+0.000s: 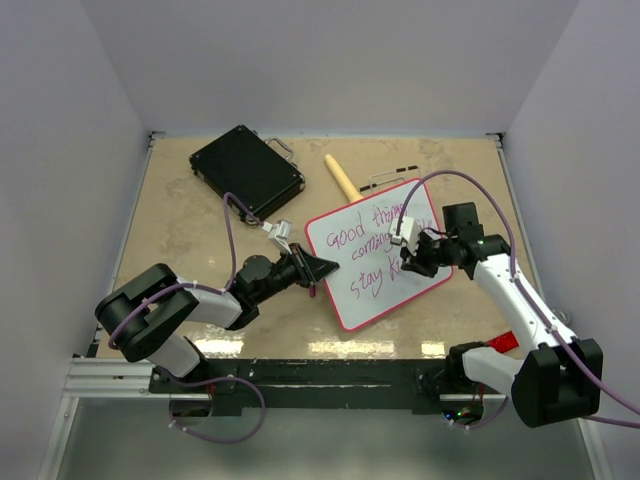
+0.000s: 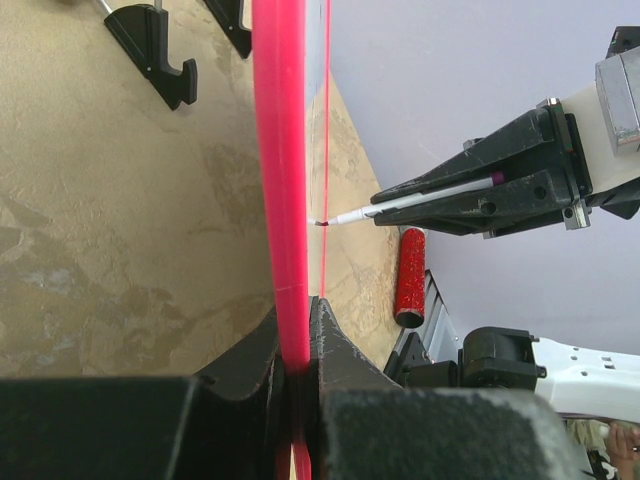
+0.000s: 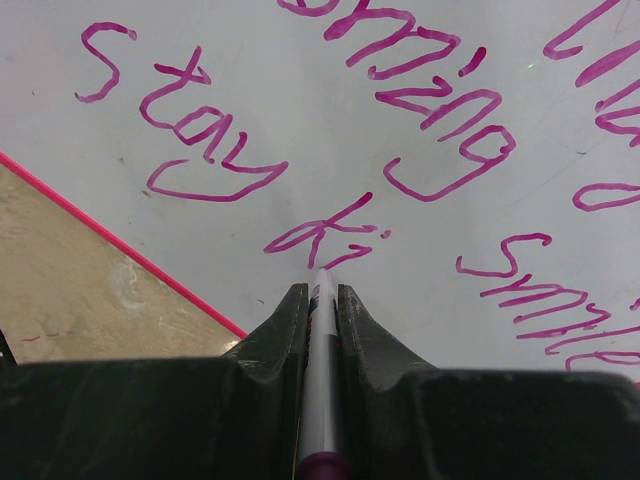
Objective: Write a sentence on the whiteboard
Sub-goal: Write on the whiteboard with the whiteboard marker without the cap.
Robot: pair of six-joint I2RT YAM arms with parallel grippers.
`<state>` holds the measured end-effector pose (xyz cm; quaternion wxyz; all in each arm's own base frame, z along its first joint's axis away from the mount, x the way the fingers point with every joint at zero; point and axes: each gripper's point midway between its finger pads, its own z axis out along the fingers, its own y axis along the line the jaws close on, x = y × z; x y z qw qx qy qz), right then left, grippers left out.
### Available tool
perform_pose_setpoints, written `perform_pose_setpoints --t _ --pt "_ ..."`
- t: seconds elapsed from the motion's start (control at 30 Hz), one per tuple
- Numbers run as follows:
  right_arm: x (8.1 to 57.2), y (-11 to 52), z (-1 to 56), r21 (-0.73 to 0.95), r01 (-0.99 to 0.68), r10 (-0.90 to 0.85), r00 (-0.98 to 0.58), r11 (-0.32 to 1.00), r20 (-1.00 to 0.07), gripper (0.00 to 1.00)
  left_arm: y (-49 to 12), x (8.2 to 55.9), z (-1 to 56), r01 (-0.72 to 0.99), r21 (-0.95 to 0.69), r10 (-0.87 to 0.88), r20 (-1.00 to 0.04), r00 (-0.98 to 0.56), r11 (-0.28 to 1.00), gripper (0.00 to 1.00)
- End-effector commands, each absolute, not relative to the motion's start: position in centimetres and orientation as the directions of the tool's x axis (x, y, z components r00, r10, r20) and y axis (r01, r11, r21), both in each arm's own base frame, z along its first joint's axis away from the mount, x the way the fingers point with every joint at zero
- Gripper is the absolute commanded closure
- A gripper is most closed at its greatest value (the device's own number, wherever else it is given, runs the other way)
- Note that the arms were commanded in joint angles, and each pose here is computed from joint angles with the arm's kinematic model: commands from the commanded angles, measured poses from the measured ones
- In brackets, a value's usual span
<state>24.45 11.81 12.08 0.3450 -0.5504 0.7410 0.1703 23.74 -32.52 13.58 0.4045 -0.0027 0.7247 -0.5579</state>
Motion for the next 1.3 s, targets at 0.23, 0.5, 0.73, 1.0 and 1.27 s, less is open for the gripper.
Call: perform_pose_setpoints --t 0.23,0.5,0.73,1.0,1.27 --pt "26.9 12.0 15.4 -0.222 -0.870 -0.638 -0.128 0.439 -0.759 1.00 -33.2 23.5 17.5 0.568 -0.767 -0.478 -0.634 -0.607 0.296 1.00" --pt "27.1 11.6 14.7 -0.220 -0.868 -0.654 -0.147 0.446 -0.742 1.00 -33.1 23.5 17.5 0.570 -0.766 -0.477 -0.637 -0.606 0.299 1.00" --pt "26.9 11.5 14.0 -0.209 -0.874 -0.664 -0.158 0.438 -0.731 1.00 -33.2 23.6 17.5 0.570 -0.766 -0.477 -0.637 -0.606 0.299 1.00" --pt "26.4 11.6 12.6 -0.166 -0.897 -0.678 -0.178 0.410 -0.713 1.00 -33.2 23.5 17.5 0.571 -0.765 -0.475 -0.638 -0.606 0.299 1.00" --pt "25.1 11.6 11.7 -0.128 -0.923 -0.700 -0.180 0.364 -0.691 1.00 -33.1 23.5 17.4 0.568 -0.766 -0.478 -0.636 -0.606 0.301 1.00"
